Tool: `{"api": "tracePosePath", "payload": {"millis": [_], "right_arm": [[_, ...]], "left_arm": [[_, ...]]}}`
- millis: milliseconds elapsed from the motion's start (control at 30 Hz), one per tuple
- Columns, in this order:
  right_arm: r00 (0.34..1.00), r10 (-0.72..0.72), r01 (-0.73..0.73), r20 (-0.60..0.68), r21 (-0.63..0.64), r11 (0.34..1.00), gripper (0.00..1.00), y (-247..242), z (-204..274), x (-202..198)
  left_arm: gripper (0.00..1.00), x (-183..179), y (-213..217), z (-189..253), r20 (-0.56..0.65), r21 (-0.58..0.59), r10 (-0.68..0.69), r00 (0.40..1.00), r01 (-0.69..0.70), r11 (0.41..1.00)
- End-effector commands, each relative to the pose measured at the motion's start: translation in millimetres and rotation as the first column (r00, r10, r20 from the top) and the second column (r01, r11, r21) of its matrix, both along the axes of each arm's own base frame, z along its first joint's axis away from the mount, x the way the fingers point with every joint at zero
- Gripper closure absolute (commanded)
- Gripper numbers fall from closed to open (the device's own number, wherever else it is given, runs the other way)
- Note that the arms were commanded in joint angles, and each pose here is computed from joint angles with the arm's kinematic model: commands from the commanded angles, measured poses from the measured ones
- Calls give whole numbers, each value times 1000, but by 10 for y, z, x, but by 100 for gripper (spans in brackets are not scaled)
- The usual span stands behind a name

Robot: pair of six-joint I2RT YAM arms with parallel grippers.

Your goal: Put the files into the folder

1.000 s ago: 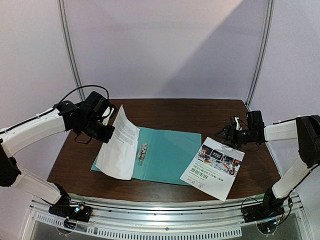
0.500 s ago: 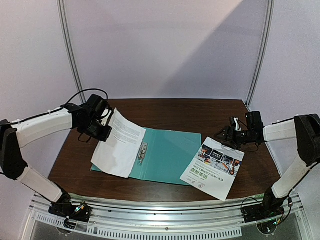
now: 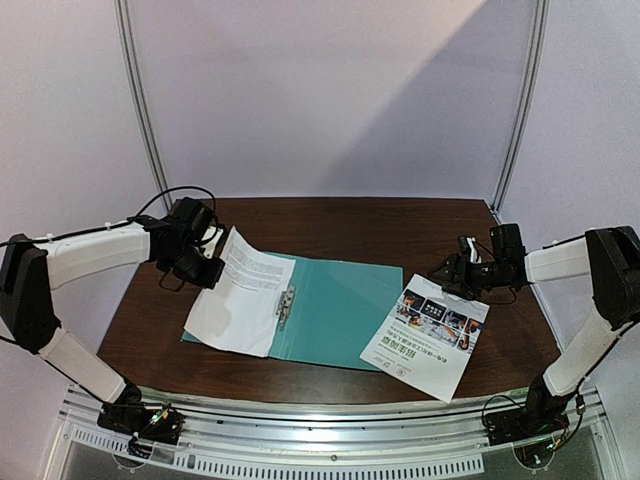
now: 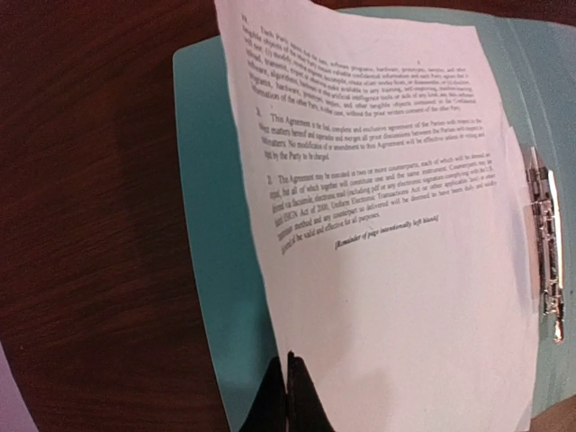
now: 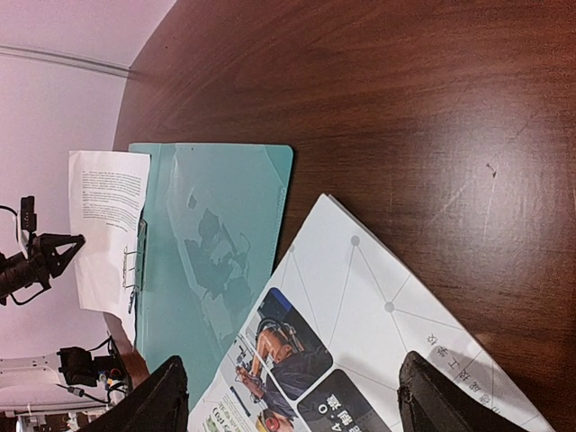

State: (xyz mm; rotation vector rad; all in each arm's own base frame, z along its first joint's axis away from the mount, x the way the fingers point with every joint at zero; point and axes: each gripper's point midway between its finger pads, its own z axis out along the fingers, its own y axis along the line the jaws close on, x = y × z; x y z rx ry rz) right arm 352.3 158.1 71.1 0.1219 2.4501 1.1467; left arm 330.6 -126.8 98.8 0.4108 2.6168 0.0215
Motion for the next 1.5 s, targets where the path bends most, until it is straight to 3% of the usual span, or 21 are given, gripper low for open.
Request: {"api": "tracePosePath", "payload": {"millis": [0,500,900,1233,1467], "right_arm": [[1000,14,-14,14,-6,1000,21,33,10,43],[1000,18,-18,13,-7,1000,21,33,-13,36],[1000,19,-19,8,-6,1000,21,33,-29,29],[1000,16,-16,10,-8,1000,21,29,-14,36],[1000,18,-18,18,-10,1000,20,34,28,63]], "left_arm": [[100,66,9,-23,11,-32,21,1000,-21,999],[100,186,-51,-39,18,-60,30,999,-29,998],[98,214,30,-64,21,-19,65,998,-65,998],[79,221,126,-36,38,14,105,994,-106,994],[54,292,171,180,117,5,133,984,-135,991]]}}
